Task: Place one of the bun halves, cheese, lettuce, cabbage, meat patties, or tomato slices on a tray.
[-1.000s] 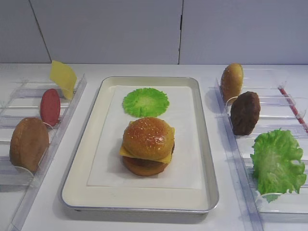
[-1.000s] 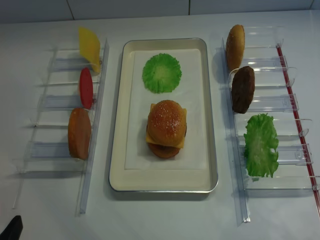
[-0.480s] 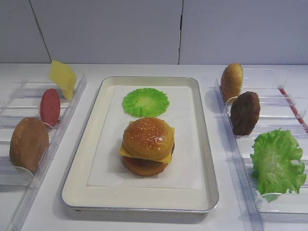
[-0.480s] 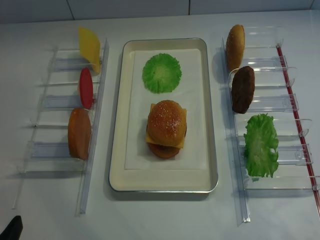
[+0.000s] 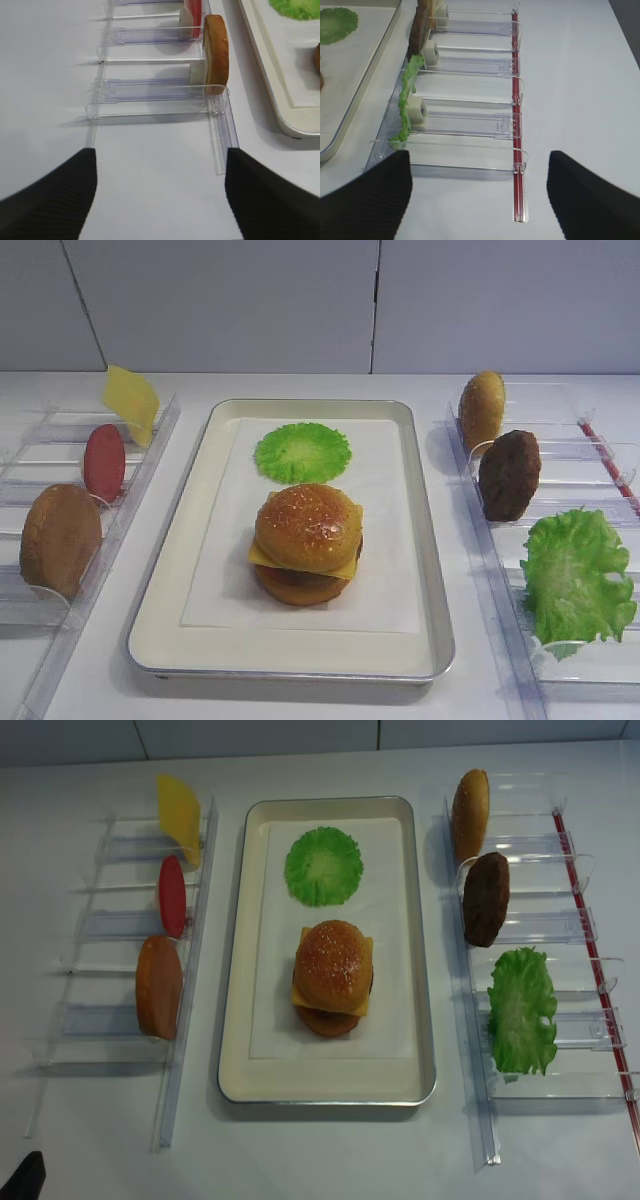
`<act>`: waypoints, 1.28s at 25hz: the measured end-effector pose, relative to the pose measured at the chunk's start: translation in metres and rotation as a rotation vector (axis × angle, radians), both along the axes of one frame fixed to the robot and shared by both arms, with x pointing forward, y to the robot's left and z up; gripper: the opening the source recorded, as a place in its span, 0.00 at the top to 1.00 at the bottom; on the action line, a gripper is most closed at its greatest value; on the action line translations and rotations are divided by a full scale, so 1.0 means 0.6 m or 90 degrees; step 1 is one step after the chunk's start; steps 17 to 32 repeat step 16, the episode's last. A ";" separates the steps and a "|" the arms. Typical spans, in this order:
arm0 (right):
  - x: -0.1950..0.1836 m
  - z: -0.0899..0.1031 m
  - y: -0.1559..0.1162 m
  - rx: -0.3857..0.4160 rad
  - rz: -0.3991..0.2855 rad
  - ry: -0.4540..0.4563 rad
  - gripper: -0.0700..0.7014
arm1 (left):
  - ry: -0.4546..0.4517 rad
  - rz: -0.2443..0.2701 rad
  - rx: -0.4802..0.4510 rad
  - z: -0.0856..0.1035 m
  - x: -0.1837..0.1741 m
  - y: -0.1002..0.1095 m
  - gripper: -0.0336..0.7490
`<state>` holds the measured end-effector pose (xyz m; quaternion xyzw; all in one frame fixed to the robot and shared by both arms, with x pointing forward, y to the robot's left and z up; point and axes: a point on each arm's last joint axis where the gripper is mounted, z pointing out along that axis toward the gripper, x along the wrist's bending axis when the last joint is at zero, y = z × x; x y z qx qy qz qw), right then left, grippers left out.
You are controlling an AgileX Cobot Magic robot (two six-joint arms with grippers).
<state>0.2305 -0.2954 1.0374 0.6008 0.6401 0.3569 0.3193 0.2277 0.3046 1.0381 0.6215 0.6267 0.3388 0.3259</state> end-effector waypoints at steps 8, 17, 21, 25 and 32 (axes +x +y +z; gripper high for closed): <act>0.000 0.000 0.000 0.000 0.000 0.000 0.17 | 0.000 0.000 0.000 0.000 0.000 0.000 0.28; 0.000 0.000 0.000 0.000 0.000 0.000 0.18 | 0.000 0.000 0.000 0.000 0.000 0.000 0.28; 0.000 0.000 0.000 0.000 0.000 0.000 0.18 | 0.000 0.000 0.000 0.000 0.000 0.000 0.28; 0.000 0.000 0.000 0.000 0.000 0.000 0.18 | 0.000 0.000 0.000 0.000 0.000 0.000 0.28; 0.000 0.000 0.000 0.000 0.000 0.000 0.18 | 0.000 0.000 0.000 0.000 0.000 0.000 0.28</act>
